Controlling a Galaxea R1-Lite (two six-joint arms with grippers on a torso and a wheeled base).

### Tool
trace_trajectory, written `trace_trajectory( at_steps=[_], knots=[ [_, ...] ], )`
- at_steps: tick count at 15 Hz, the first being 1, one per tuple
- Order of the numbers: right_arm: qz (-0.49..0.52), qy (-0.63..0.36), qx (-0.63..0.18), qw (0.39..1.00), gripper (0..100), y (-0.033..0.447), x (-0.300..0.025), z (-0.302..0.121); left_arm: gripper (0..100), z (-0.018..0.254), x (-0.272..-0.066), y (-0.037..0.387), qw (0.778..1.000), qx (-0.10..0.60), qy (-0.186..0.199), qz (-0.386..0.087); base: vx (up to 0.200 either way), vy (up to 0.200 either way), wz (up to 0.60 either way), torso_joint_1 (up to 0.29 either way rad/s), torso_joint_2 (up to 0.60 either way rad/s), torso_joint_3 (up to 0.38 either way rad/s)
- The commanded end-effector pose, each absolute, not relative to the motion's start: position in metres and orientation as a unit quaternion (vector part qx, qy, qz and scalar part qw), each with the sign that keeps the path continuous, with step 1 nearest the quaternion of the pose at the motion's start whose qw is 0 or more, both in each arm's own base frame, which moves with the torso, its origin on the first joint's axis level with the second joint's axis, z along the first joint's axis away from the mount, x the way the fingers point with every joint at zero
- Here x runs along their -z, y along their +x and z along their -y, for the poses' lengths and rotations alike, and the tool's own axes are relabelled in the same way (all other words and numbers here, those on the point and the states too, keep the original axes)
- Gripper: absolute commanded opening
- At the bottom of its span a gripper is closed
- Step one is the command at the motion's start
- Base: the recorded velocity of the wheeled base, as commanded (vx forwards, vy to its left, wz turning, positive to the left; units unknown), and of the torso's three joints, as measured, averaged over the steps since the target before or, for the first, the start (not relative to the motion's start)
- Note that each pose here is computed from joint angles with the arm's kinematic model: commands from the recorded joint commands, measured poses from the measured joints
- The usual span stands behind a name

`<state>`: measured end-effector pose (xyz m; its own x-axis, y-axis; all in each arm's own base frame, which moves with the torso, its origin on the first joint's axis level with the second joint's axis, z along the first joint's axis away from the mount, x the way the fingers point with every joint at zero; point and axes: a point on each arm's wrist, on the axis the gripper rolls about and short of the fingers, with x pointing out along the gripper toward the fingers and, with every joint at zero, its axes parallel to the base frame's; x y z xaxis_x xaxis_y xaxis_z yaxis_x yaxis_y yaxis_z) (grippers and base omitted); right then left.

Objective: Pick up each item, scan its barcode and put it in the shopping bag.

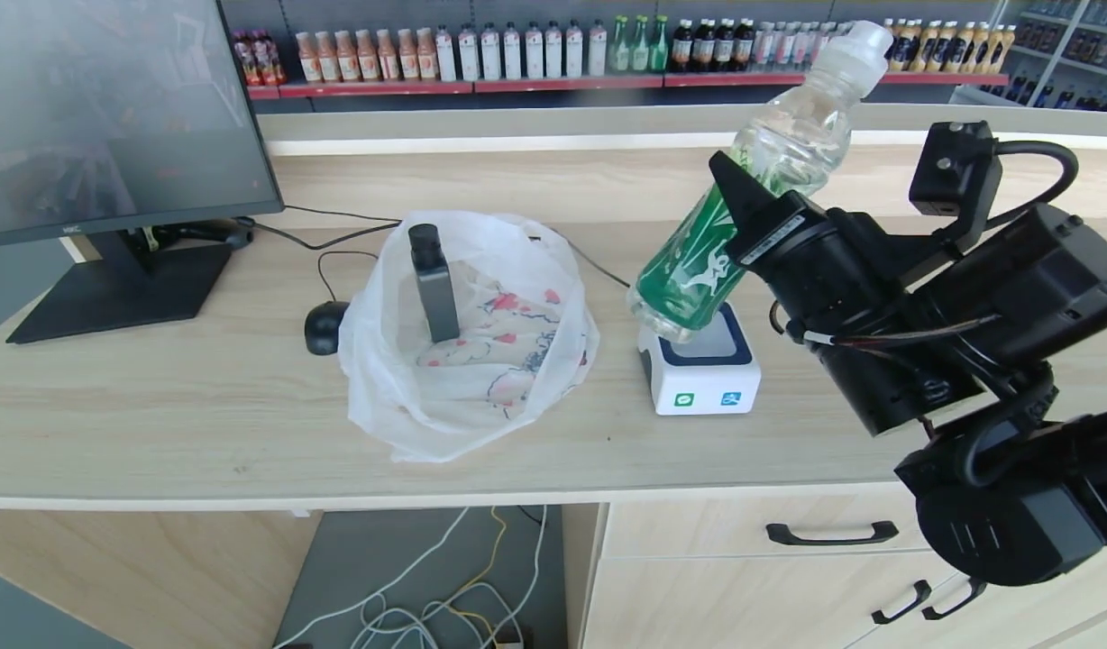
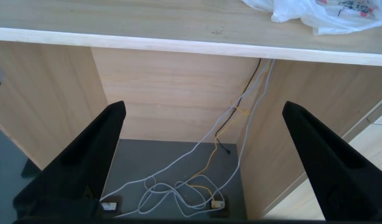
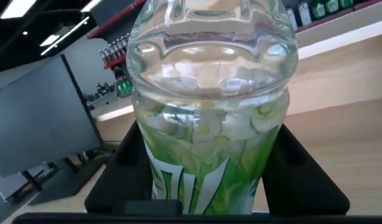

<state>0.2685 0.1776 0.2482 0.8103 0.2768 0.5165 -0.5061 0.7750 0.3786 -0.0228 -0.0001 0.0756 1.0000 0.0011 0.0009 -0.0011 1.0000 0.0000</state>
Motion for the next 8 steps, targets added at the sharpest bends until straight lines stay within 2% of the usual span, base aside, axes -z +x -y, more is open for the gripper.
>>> trace_trajectory(
  at_steps=[1, 5, 8],
  knots=[
    [0.216, 0.295, -0.222, 0.904, 0, 0.271, -0.249, -0.179, 100, 0.0, -0.075, -0.023, 1.0, -0.001, 0.0, 0.0, 0.0, 0.0, 0.0, 0.0, 0.0, 0.0],
    [0.18, 0.435, -0.204, 0.858, 0, 0.274, -0.242, -0.178, 100, 0.0, -0.076, -0.023, 1.0, -0.001, 0.0, 0.001, 0.0, 0.0, 0.0, 0.0, 0.0, 0.0],
    [0.152, 0.491, -0.182, 0.838, 0, 0.283, -0.225, -0.182, 100, 0.0, -0.076, -0.023, 1.0, -0.001, 0.0, 0.001, 0.0, 0.0, 0.0, 0.0, 0.0, 0.0]
  ],
)
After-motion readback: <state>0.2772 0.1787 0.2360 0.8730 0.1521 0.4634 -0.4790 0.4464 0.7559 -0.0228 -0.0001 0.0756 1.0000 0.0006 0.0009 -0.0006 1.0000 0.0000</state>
